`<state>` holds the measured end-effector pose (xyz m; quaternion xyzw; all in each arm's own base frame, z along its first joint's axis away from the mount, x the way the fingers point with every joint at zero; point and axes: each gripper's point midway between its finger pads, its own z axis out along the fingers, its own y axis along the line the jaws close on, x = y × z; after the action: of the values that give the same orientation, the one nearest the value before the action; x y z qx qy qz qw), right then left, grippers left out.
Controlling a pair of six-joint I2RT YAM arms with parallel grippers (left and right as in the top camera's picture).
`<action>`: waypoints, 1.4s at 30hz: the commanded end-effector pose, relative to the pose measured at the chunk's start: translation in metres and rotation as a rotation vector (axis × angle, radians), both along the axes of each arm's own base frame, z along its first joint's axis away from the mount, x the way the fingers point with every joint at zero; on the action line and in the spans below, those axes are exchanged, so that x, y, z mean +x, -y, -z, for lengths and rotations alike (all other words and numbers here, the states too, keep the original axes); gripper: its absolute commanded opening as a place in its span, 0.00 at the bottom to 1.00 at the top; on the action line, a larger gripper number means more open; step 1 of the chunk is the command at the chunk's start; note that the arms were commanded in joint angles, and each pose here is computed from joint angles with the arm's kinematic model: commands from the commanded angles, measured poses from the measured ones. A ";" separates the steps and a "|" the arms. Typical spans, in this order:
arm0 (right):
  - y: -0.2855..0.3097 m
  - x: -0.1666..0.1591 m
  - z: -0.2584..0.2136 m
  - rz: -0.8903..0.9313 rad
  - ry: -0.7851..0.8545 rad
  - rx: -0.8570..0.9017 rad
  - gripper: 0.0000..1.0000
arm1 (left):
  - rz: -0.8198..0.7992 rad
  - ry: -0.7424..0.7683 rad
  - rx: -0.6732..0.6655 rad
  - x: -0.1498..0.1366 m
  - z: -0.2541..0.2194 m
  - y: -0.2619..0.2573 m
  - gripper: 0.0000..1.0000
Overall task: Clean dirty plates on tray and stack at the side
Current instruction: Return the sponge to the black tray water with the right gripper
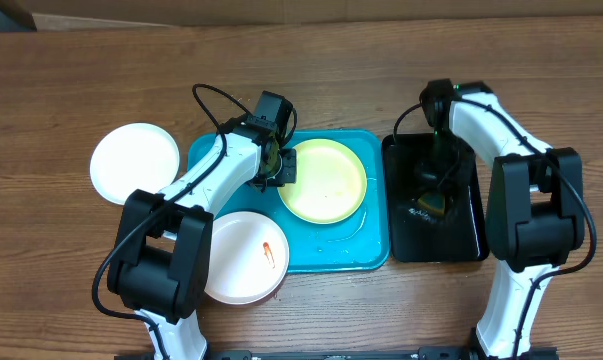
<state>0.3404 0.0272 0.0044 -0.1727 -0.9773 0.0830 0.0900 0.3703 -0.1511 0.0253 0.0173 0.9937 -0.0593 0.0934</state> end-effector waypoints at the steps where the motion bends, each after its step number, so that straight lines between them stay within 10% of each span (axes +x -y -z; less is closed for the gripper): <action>1: 0.002 -0.005 -0.001 0.008 0.018 -0.016 0.44 | 0.007 0.004 0.001 0.002 0.001 0.003 0.11; 7: 0.002 0.001 -0.020 0.002 0.012 -0.014 0.49 | 0.007 0.007 0.000 0.003 0.001 0.004 0.20; 13: 0.001 0.003 -0.026 -0.042 0.008 -0.005 0.50 | 0.007 0.005 0.001 0.002 0.001 0.003 0.05; 42: 0.064 0.027 -0.071 0.124 0.106 0.346 0.58 | 0.007 0.004 0.001 0.002 0.001 0.003 0.31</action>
<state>0.3482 -0.0141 0.0549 -0.1865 -0.9709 -0.0893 0.1211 0.3721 -0.1519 0.0257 0.0173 0.9932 -0.0609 0.0973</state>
